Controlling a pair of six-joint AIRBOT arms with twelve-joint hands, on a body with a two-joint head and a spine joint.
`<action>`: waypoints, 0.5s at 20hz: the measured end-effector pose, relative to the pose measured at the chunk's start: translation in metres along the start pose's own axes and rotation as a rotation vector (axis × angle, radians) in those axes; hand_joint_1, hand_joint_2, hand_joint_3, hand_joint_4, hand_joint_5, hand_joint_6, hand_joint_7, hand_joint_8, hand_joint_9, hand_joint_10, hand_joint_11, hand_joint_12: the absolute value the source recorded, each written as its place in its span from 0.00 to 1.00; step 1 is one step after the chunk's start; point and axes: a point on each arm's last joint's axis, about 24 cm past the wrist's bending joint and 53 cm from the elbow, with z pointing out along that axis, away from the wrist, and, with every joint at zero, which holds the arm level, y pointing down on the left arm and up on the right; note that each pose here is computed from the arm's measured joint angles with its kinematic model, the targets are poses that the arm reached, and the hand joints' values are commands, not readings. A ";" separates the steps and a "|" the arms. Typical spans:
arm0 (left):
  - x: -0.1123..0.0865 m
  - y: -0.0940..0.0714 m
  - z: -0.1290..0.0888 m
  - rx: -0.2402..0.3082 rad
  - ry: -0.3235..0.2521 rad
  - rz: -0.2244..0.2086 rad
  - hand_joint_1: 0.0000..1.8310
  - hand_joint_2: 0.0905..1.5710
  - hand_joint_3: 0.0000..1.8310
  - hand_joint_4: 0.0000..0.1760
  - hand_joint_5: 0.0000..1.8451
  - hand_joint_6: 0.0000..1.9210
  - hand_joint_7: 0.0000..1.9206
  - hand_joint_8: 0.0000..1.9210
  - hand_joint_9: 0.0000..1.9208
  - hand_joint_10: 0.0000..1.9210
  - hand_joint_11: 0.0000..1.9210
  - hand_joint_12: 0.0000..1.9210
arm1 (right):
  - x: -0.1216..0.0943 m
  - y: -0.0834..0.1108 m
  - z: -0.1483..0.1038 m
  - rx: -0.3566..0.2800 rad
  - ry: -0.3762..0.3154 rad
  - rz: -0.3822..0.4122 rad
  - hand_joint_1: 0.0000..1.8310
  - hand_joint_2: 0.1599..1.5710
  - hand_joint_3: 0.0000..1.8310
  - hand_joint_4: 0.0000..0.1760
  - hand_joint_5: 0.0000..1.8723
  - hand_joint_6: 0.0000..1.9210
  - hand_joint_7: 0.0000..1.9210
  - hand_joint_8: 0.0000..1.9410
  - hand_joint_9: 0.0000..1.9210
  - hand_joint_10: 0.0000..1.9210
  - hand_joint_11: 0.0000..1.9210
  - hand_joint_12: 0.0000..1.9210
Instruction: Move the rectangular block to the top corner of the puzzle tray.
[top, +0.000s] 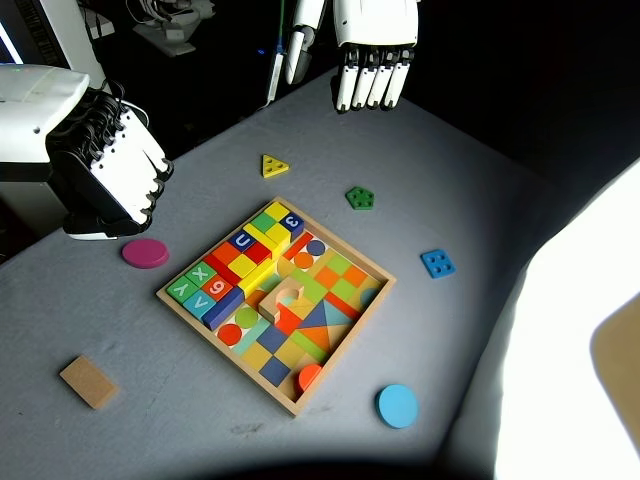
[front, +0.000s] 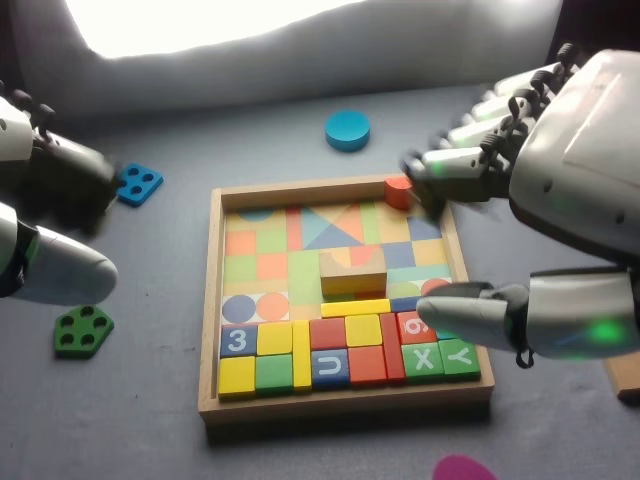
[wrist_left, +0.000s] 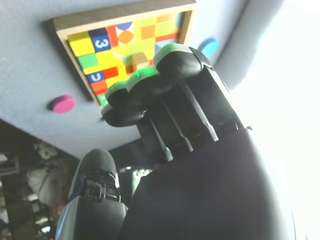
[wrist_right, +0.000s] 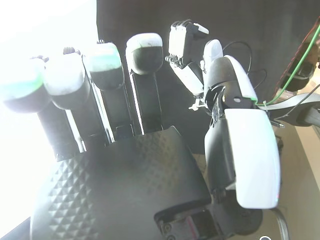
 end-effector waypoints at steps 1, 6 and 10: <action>-0.001 0.000 0.000 0.001 -0.004 0.000 0.00 0.67 0.01 0.00 0.03 0.00 0.05 0.00 0.05 0.00 0.00 0.20 | 0.002 0.000 0.000 0.001 0.008 -0.001 0.01 0.72 0.01 0.00 0.12 0.02 0.12 0.00 0.07 0.02 0.00 0.29; -0.001 0.000 0.000 0.000 -0.003 0.000 0.00 0.67 0.00 0.00 0.02 0.00 0.04 0.00 0.05 0.00 0.00 0.26 | 0.003 -0.002 0.000 0.009 0.011 -0.013 0.00 0.74 0.00 0.00 0.14 0.01 0.11 0.00 0.07 0.01 0.00 0.18; -0.001 0.000 0.000 0.000 -0.003 0.000 0.00 0.67 0.00 0.01 0.02 0.00 0.04 0.00 0.05 0.00 0.00 0.22 | 0.002 -0.024 0.007 0.077 -0.003 0.012 0.01 0.74 0.00 0.00 0.17 0.01 0.12 0.00 0.08 0.01 0.00 0.24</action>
